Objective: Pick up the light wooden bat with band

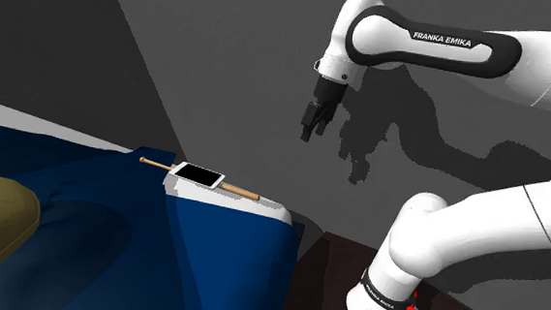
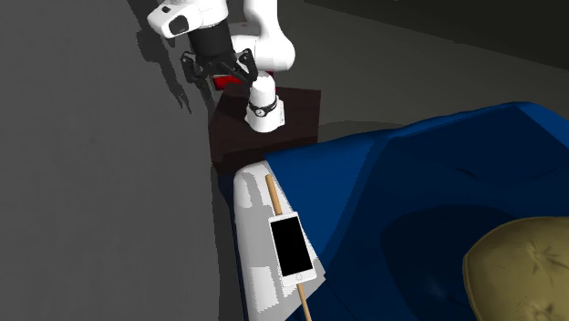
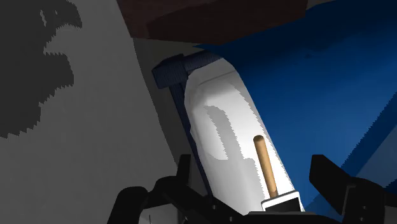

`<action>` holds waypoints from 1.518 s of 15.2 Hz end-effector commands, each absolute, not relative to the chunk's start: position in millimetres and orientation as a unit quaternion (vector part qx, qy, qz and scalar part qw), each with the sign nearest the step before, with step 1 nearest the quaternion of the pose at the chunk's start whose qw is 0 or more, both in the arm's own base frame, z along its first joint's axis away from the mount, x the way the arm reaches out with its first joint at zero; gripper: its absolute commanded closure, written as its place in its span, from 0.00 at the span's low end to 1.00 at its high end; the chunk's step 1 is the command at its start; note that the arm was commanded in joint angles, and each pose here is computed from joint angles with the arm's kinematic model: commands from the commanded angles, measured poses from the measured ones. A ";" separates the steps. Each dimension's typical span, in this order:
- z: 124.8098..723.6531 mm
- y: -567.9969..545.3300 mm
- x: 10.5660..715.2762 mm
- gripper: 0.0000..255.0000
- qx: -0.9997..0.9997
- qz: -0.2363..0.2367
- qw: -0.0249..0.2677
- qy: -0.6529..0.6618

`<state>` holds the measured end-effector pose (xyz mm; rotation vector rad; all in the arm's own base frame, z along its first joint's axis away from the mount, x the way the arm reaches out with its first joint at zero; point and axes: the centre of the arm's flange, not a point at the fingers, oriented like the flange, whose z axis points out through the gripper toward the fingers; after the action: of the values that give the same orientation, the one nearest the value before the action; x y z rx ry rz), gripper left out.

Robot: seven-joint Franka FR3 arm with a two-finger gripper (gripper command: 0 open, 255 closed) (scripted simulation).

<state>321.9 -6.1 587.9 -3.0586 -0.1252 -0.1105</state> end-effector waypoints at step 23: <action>411.0 135.6 517.8 0.00 -0.978 0.007 0.038 -0.204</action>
<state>507.4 127.9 419.0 -3.0066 -0.6033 0.0151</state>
